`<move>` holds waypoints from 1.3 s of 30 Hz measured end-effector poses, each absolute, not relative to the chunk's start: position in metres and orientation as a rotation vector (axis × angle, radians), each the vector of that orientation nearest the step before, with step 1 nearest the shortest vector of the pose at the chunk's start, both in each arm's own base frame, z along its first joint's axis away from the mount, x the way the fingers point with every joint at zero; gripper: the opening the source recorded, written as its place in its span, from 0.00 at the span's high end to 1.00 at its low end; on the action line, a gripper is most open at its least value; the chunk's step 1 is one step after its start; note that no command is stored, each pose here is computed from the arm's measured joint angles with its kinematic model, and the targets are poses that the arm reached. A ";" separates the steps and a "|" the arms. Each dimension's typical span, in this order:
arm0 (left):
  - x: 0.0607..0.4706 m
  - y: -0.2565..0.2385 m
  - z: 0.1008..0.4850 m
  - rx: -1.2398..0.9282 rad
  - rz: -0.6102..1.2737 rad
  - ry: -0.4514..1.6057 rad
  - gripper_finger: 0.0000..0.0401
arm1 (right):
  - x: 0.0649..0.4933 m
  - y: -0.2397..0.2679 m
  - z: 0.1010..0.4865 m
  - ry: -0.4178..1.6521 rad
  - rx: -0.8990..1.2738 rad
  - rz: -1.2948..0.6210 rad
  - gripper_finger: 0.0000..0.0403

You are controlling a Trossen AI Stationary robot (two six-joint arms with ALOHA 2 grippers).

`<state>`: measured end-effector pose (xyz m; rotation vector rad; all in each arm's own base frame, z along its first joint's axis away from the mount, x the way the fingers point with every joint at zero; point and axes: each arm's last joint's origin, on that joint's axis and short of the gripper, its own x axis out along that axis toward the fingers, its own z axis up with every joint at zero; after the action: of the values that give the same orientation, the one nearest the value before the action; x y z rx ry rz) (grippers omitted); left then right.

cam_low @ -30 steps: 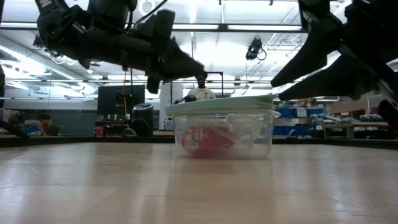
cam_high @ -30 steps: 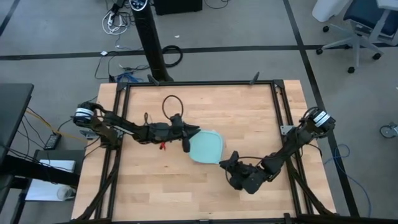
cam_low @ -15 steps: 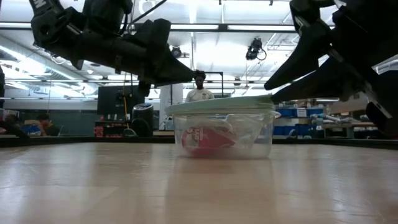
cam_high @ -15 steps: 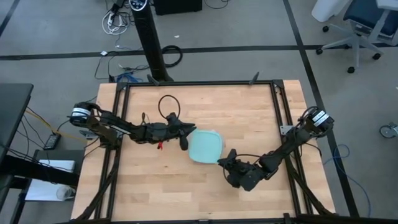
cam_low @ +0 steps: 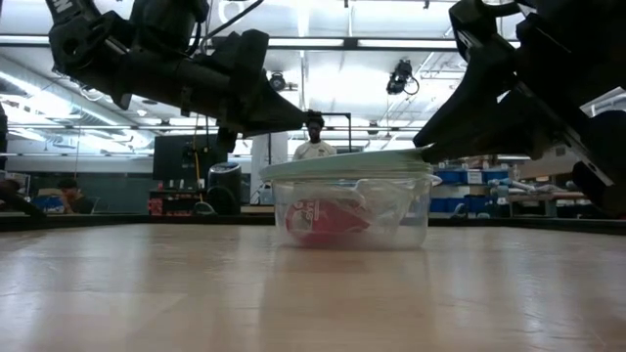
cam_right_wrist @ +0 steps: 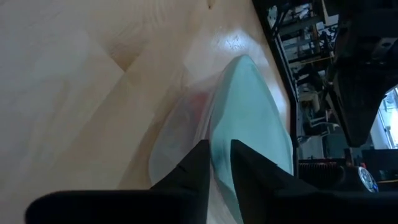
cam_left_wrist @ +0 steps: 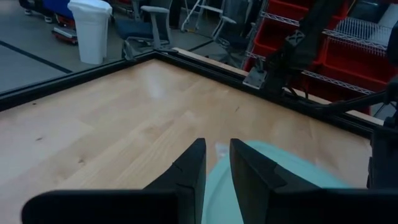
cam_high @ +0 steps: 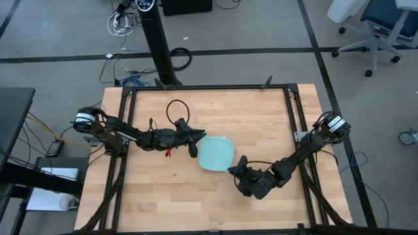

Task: Roll bandage
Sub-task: Close the transparent tupperware

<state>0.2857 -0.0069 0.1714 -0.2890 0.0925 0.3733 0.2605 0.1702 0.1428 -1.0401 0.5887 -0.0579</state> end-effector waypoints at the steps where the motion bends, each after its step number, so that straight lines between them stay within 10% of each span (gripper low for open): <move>1: 0.286 -0.007 0.171 -0.289 0.373 0.093 0.81 | 0.260 0.171 0.143 0.588 -1.037 -0.058 0.87; 39: 0.284 -0.002 0.160 -0.338 0.345 0.206 0.81 | 0.250 0.170 0.141 0.656 -1.260 -0.172 1.00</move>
<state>0.2844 -0.0016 0.1605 -0.3380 0.2055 0.3449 0.2502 0.1695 0.1413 -1.2603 0.6562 -0.1723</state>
